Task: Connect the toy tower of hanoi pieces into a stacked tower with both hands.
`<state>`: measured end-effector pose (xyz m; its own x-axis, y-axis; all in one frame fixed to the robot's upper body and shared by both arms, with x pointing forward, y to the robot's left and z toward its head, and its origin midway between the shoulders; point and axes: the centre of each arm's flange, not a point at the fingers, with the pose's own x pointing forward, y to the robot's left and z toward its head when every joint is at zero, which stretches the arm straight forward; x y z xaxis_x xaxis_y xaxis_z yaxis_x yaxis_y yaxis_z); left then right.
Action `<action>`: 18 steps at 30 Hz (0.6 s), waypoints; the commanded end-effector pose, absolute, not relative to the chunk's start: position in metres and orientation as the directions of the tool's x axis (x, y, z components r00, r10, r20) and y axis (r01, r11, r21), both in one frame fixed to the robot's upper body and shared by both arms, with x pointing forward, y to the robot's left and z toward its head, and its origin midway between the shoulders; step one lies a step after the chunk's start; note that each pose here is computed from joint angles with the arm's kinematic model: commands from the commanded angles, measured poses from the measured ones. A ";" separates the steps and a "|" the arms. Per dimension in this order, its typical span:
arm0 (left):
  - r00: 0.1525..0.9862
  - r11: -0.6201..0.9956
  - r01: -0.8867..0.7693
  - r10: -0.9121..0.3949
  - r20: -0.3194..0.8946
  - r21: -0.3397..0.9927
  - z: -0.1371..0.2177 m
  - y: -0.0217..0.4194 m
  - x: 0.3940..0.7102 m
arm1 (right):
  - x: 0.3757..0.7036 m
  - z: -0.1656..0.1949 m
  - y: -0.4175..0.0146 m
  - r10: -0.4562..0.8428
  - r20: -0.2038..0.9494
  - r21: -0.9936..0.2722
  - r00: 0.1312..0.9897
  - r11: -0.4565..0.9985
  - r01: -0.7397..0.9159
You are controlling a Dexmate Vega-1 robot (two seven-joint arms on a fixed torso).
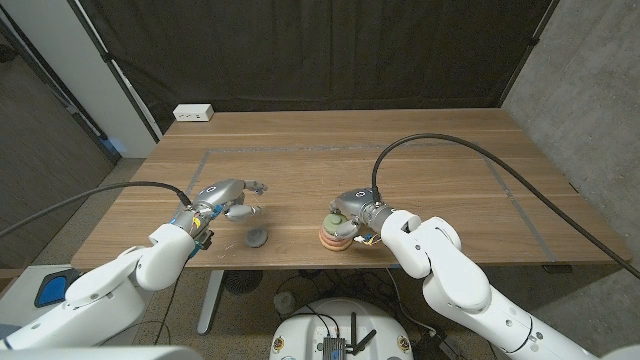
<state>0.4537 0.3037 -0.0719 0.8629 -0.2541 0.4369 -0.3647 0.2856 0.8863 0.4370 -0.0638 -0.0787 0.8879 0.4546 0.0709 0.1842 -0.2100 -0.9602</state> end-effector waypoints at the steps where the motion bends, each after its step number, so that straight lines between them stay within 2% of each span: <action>1: 0.863 0.285 -0.368 -0.249 0.439 0.885 -0.073 0.304 0.451 | 0.436 -0.082 -0.064 0.446 0.074 -0.957 0.892 -0.220 0.189; 18: 0.856 0.291 -0.375 -0.255 0.449 0.880 -0.070 0.305 0.454 | 0.433 -0.082 -0.062 0.390 0.100 -0.929 0.915 -0.292 0.226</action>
<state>0.4521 0.3046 -0.0723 0.8617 -0.2493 0.4420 -0.3703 0.2867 0.8836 0.4341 -0.0634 -0.0821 0.9023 0.4225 0.0862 0.2087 -0.2531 -0.9446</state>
